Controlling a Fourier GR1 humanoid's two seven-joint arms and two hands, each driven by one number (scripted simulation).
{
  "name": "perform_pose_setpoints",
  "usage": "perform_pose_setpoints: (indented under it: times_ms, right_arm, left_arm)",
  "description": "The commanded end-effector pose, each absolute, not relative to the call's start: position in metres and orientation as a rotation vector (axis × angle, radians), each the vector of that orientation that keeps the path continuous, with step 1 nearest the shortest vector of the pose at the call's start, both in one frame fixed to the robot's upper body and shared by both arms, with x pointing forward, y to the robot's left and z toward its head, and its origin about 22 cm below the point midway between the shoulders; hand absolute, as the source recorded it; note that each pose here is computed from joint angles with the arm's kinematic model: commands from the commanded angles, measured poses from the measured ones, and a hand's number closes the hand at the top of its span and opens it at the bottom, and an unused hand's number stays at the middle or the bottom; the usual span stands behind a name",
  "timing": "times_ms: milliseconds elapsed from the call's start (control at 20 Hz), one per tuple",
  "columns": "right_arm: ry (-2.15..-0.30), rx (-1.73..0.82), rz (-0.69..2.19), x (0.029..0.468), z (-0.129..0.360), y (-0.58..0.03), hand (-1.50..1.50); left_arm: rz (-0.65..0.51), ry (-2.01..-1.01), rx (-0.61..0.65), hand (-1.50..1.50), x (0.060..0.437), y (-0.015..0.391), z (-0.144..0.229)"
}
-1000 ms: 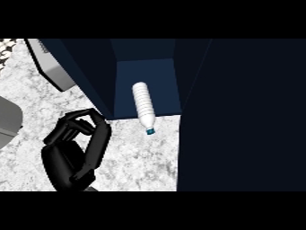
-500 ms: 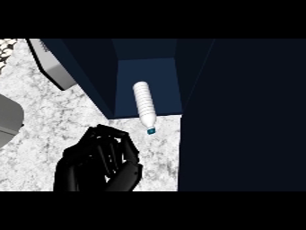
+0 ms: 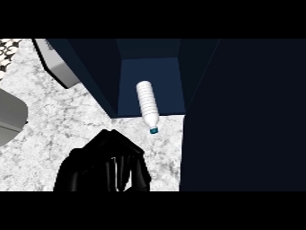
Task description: Pick up the bottled water, place it into the cabinet and close the cabinet
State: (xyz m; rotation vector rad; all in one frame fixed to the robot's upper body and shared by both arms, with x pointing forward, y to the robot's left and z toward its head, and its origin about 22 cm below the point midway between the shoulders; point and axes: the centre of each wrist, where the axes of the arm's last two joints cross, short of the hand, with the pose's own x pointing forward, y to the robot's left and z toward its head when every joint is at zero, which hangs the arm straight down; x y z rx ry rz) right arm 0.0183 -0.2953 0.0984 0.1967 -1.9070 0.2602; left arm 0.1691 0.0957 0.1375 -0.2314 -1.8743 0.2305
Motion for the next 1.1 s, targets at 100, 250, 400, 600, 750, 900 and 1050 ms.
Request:
perform_pose_setpoints:
  times_ms: [100, 250, 400, 600, 750, 900, 1050]
  right_arm:
    - [-1.939, 0.193, 0.247, 0.017, 0.123, -0.290, -1.50]
    - [-1.931, 0.181, 0.233, 0.019, 0.112, -0.299, -1.50]
    - [-1.917, 0.182, 0.240, 0.013, 0.123, -0.291, -1.50]
    - [-1.920, 0.177, 0.239, 0.018, 0.137, -0.294, -1.50]
    - [-1.922, 0.152, 0.241, 0.021, 0.120, -0.294, -1.50]
    - [-1.921, 0.162, 0.256, 0.015, 0.135, -0.291, -1.50]
    - [-1.934, 0.164, 0.243, 0.022, 0.130, -0.300, -1.50]
  left_arm:
    - [0.158, -1.874, -0.394, 1.50, 0.200, 0.101, 0.119]
    - [0.145, -1.875, -0.457, 1.50, 0.215, 0.082, 0.096]
    - [0.116, -1.850, -0.460, 1.50, 0.240, 0.059, 0.098]
    - [0.125, -1.879, -0.383, 1.50, 0.261, 0.047, 0.114]
    - [0.107, -1.916, -0.357, 1.50, 0.282, 0.045, 0.112]
    - [0.148, -1.901, -0.303, 1.50, 0.300, 0.035, 0.133]
    - [0.133, -1.912, -0.246, 1.50, 0.310, 0.034, 0.117]
